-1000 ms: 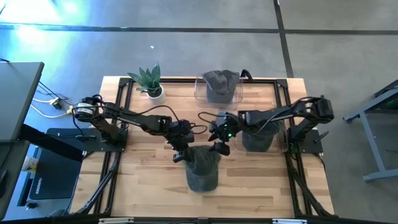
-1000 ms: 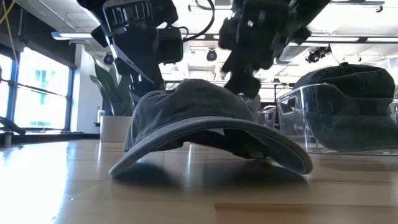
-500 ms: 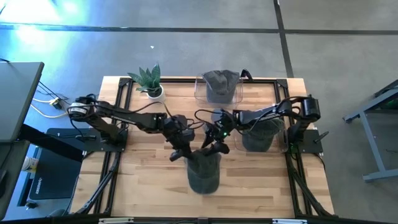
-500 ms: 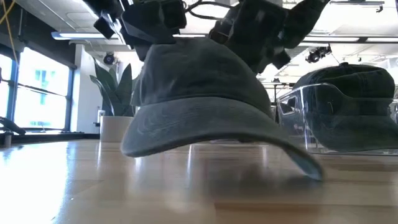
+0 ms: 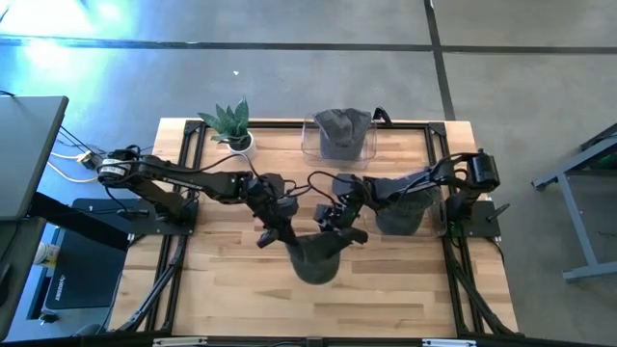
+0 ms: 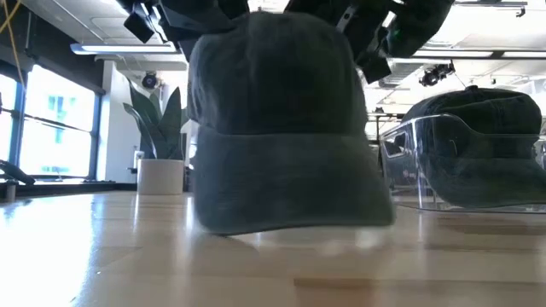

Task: Pick & Place hat
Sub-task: Put the black cap into the bottom transparent bin

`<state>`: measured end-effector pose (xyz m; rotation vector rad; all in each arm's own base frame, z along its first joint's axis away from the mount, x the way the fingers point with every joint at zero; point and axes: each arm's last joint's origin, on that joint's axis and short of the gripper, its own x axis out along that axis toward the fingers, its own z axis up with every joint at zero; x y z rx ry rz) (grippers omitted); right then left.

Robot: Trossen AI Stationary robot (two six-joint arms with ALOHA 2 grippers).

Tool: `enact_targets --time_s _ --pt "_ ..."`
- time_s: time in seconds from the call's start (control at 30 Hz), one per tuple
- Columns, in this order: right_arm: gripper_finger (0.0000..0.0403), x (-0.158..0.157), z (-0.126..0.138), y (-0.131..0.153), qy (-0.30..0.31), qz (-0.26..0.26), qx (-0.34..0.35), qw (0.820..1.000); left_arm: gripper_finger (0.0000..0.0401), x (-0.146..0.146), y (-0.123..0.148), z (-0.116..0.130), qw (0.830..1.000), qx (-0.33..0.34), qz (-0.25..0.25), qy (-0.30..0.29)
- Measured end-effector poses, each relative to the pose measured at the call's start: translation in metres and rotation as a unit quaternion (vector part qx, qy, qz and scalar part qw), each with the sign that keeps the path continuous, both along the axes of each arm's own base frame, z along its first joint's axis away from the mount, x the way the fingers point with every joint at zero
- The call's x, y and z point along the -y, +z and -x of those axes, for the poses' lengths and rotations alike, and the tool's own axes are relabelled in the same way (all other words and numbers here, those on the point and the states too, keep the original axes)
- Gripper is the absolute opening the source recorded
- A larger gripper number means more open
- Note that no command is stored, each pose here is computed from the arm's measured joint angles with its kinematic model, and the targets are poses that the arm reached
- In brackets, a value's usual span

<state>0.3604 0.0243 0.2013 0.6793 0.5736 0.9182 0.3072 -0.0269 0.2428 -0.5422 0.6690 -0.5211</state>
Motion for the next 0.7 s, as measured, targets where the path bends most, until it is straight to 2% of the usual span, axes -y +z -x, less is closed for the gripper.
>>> enact_targets --time_s 0.13,0.17,0.3,0.43,0.57,0.7 --pt "0.0036 -0.002 0.002 0.004 0.0 -0.011 -0.015 1.0 0.0027 0.001 0.002 -0.001 1.0 0.013 0.008 -0.011" --pt "0.0019 -0.003 0.003 0.006 0.004 -0.013 -0.015 1.0 0.0035 0.001 0.003 -0.002 1.0 0.02 0.008 -0.011" --pt "0.0023 -0.007 0.007 0.02 -0.007 -0.017 -0.007 1.0 0.009 0.001 0.012 -0.006 0.998 0.061 0.024 -0.001" --pt "0.0006 -0.008 0.013 0.036 -0.02 -0.005 0.029 0.999 0.0176 0.001 0.021 -0.012 0.992 0.117 0.036 0.004" --pt "0.0008 -0.007 0.017 0.045 -0.042 0.006 0.04 0.998 0.0261 0.002 0.015 -0.022 0.989 0.142 0.044 -0.001" --pt "0.0007 -0.006 0.024 0.048 -0.058 0.03 0.024 0.998 0.0306 0.005 0.022 -0.023 0.98 0.177 0.07 -0.058"
